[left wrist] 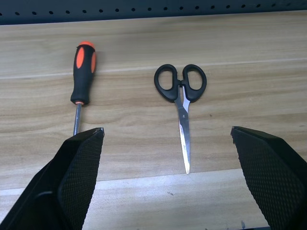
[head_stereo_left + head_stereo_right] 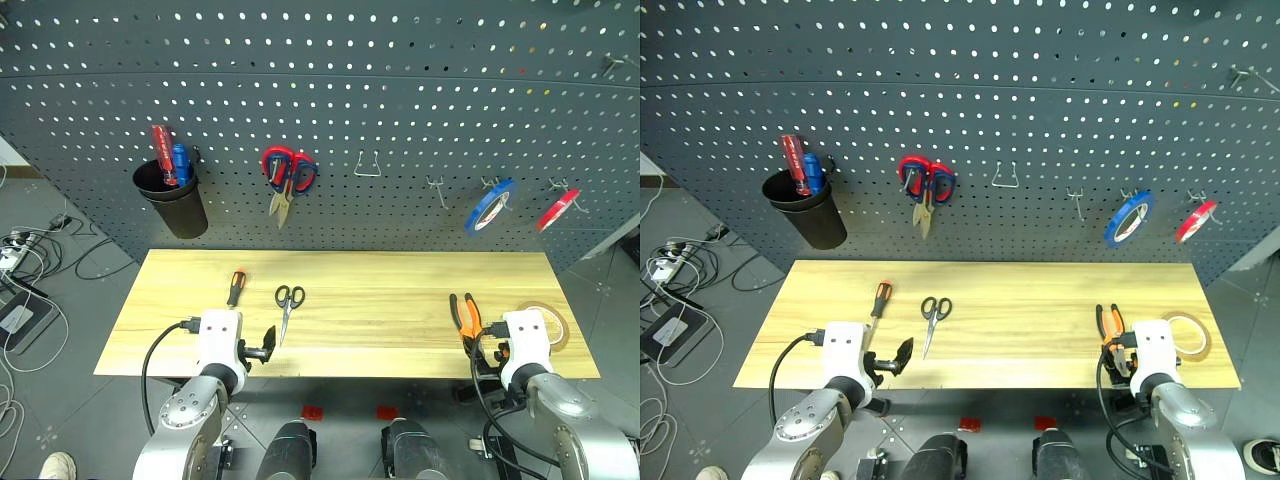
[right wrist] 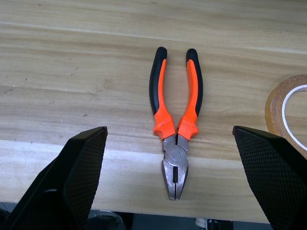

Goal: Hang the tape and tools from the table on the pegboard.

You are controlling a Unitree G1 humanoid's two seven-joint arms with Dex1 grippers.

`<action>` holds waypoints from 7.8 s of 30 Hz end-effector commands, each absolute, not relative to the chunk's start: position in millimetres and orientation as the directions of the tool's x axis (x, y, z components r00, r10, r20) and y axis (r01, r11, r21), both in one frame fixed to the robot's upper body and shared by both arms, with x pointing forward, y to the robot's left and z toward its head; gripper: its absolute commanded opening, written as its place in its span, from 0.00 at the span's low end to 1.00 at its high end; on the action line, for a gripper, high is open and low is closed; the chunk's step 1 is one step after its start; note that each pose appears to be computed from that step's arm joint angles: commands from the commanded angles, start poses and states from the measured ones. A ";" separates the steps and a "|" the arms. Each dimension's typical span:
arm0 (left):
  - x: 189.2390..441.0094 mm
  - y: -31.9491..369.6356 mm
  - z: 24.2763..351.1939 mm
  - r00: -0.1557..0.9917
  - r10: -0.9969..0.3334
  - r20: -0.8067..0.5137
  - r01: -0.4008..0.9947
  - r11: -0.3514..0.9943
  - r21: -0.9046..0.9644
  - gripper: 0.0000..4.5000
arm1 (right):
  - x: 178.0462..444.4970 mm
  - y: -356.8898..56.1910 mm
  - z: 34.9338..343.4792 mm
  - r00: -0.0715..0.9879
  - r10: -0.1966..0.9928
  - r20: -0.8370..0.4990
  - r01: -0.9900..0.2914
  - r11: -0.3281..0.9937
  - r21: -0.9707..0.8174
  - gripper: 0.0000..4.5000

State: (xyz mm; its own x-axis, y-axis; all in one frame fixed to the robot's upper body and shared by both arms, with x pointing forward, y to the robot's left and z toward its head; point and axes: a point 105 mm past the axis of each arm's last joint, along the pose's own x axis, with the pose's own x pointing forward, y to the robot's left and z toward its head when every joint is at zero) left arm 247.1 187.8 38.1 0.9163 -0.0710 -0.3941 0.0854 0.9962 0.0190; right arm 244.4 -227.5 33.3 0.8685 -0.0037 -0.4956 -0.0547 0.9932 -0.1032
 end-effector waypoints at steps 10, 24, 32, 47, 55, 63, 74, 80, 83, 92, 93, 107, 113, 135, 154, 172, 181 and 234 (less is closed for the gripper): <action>246.8 192.0 52.1 0.938 -0.045 -0.344 0.067 0.996 0.053 0.99 | 246.4 -230.7 42.5 0.885 -0.005 -0.466 -0.061 0.990 -0.125 1.00; 246.2 192.7 53.0 0.938 -0.037 -0.344 0.055 0.998 0.043 0.99 | 245.9 -231.0 42.8 0.883 -0.004 -0.470 -0.062 0.990 -0.125 1.00; 258.5 179.9 58.6 0.940 -0.118 -0.321 0.142 0.988 0.053 0.99 | 252.3 -236.0 48.1 0.890 -0.009 -0.456 -0.063 0.988 -0.143 1.00; 300.6 -13.4 118.9 0.285 -0.944 -0.165 0.958 0.276 0.076 0.99 | 288.9 -274.2 60.2 0.887 -0.076 -0.455 0.005 0.988 -0.155 1.00; 302.0 -67.8 122.4 0.041 -0.980 -0.194 0.971 -0.006 0.237 0.99 | 310.3 -279.7 70.3 0.900 -0.090 -0.426 0.034 0.990 -0.138 1.00; 307.6 -97.2 112.4 -0.028 -0.975 -0.220 0.947 -0.096 0.308 0.99 | 320.3 -300.8 65.4 0.892 -0.154 -0.425 0.110 0.986 -0.126 1.00; 313.4 -105.4 115.6 -0.043 -0.977 -0.207 0.937 -0.112 0.332 0.99 | 337.5 -325.6 63.5 0.891 -0.204 -0.407 0.178 0.979 -0.102 1.00; 314.6 -103.2 115.7 -0.045 -0.977 -0.207 0.935 -0.114 0.335 1.00 | 339.6 -319.9 55.2 0.882 -0.169 -0.439 0.196 0.981 0.014 0.91; 314.5 -104.0 117.0 -0.049 -0.977 -0.205 0.934 -0.118 0.337 1.00 | 338.5 -318.7 50.9 0.874 -0.166 -0.457 0.223 0.972 0.072 0.73; 316.5 -106.6 120.4 -0.041 -0.979 -0.199 0.929 -0.111 0.353 1.00 | 338.2 -321.6 47.9 0.862 -0.186 -0.472 0.234 0.971 0.045 0.09; 317.2 -106.3 120.7 -0.038 -0.979 -0.198 0.929 -0.108 0.355 1.00 | 337.6 -323.3 48.0 0.862 -0.195 -0.467 0.222 0.975 0.004 0.09; 319.0 -51.9 143.8 0.016 -0.994 -0.104 0.937 -0.021 0.349 1.00 | 300.6 -261.4 97.7 0.984 -0.038 -0.174 -0.047 0.888 -0.458 0.09; 302.3 1.7 154.7 0.201 -0.978 -0.053 0.935 0.175 0.309 1.00 | 282.8 -211.4 116.1 0.991 0.133 0.001 -0.106 0.797 -0.595 0.09; 320.2 63.5 162.8 0.681 -0.726 0.096 0.701 0.684 0.199 1.00 | 345.2 -154.6 157.5 0.823 0.445 0.353 -0.024 0.648 -0.761 0.09; 320.9 38.8 171.8 0.614 -0.779 0.127 0.753 0.626 0.200 1.00 | 355.0 -134.0 141.8 0.813 0.521 0.260 -0.230 0.698 -0.678 0.09; 306.0 52.4 129.7 0.598 -0.801 -0.013 0.792 0.589 0.163 1.00 | 327.0 -188.5 77.4 0.951 0.291 -0.103 -0.306 0.849 -0.431 0.99; 292.0 59.0 104.5 0.510 -0.848 -0.146 0.855 0.482 0.191 1.00 | 325.0 -221.4 48.1 0.886 0.029 -0.463 -0.083 0.992 -0.096 0.99; 269.9 16.7 101.5 0.213 -0.957 -0.195 0.973 0.190 0.129 1.00 | 351.6 -231.2 45.0 0.765 0.005 -0.644 -0.043 0.998 -0.043 0.68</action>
State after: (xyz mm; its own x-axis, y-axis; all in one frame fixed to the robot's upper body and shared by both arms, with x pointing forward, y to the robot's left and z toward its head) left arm 273.0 21.6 94.1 0.2327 -0.9459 -0.2260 0.9709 0.2126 0.1100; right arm 351.5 -227.2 42.7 0.7561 0.0132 -0.6543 -0.0431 0.9986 -0.0296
